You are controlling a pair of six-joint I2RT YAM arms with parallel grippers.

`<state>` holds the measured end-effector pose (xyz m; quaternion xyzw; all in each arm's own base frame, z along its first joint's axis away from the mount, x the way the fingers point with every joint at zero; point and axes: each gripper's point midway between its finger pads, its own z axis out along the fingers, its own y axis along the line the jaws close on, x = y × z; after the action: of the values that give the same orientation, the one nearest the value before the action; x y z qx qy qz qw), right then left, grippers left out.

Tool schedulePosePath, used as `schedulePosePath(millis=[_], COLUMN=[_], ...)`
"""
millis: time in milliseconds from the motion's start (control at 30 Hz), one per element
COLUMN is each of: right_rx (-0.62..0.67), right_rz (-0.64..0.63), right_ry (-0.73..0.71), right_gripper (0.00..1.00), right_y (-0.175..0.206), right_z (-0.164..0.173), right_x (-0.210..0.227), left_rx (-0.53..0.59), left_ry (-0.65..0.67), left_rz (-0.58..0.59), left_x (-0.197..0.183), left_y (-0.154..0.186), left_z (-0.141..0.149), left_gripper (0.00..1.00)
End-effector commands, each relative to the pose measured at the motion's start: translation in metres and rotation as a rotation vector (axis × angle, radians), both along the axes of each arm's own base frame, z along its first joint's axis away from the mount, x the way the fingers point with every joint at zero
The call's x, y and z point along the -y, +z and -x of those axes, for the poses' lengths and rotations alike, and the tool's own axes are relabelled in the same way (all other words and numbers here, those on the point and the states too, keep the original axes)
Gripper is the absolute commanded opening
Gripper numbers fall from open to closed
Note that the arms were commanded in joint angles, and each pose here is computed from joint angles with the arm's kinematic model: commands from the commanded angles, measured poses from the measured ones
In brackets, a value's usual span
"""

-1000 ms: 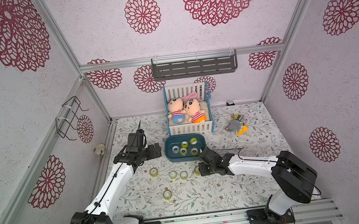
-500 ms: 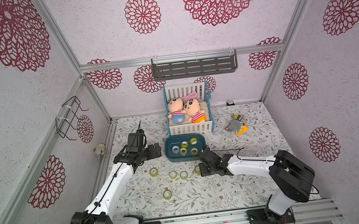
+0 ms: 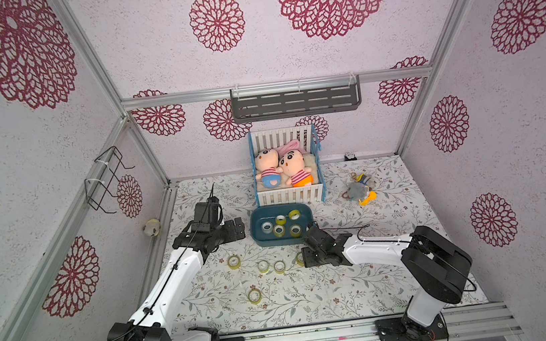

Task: Put the transparent tape into the storage box
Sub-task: Pick up the tape at the center of the board.

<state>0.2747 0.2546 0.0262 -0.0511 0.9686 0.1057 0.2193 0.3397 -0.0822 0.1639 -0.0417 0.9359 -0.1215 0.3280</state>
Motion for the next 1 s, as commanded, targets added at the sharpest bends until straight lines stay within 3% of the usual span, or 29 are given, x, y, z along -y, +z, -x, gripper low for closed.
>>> schedulePosePath(millis=[0,300,667,967], right_rx=[-0.008,0.029,-0.011,-0.093], right_rz=[0.077,-0.026,-0.072,-0.012], right_ry=[-0.034,-0.007,0.034,0.011], right_gripper=[0.65,0.66,0.67,0.68], right_y=[0.001,0.028,0.016,-0.019], right_z=[0.005,0.017,0.01,0.016], right_x=[0.022,0.038,0.015,0.022], left_rx=[0.002,-0.006,-0.007,-0.007], left_ry=[-0.004,-0.009,-0.003,-0.006], left_rz=[-0.007,0.005,-0.002,-0.002], left_x=[-0.001,0.002,0.0,0.0], left_y=[-0.002,-0.003,-0.003,-0.003], left_z=[0.0,0.0,0.0,0.0], left_gripper=[0.97,0.97,0.97,0.97])
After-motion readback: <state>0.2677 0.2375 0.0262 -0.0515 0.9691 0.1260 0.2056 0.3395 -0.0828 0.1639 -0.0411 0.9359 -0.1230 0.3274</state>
